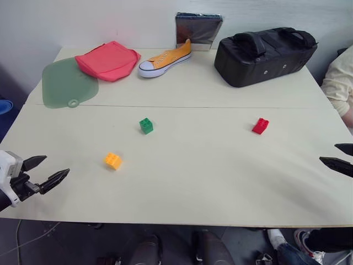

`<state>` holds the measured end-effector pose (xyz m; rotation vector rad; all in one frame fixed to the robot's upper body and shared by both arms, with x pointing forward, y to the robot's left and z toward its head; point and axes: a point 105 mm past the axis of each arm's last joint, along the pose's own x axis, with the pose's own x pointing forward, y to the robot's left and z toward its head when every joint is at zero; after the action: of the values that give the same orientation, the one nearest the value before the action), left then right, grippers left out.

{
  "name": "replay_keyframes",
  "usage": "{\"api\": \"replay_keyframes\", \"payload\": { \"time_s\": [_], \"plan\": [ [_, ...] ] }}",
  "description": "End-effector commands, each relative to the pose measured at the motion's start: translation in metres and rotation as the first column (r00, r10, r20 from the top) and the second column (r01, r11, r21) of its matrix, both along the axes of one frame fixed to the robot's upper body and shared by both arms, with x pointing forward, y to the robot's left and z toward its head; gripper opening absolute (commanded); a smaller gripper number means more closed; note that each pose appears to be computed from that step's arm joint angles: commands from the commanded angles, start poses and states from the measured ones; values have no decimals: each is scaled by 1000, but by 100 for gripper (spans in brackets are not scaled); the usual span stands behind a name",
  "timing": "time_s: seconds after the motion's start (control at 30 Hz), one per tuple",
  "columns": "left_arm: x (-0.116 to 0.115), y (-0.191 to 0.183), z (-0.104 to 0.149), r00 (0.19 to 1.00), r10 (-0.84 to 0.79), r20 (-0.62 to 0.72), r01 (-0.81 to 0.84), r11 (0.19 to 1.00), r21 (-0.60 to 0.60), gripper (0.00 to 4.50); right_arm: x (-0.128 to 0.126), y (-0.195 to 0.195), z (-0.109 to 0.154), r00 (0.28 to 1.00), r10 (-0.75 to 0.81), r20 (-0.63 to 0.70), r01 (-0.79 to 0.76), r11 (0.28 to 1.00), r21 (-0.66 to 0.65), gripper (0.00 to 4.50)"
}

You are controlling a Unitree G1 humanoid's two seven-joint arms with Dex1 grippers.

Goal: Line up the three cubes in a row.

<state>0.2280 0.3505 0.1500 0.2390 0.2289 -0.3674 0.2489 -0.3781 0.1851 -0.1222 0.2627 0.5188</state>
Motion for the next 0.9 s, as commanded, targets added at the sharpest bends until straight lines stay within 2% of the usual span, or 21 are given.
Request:
{"api": "replay_keyframes", "payload": {
  "time_s": [0.03,0.6,0.7,0.8,0.9],
  "plan": [
    [-2,3,12,999,8,41,-9,1000,23,448,-2,0,12,998,-7,64,7,1000,3,450],
    [6,1,7,999,21,26,-21,1000,17,448,10,0,2,996,-46,76,53,995,-89,450],
    [16,-20,21,997,-64,49,65,998,-9,448,23,10,10,990,-82,118,89,994,-61,450],
    [27,-57,43,973,-215,82,219,975,-46,448,37,32,15,983,-96,159,101,995,-23,450],
    [29,-108,62,895,-437,82,443,894,-66,448,53,70,13,981,-101,167,100,995,11,450]
  ]
}}
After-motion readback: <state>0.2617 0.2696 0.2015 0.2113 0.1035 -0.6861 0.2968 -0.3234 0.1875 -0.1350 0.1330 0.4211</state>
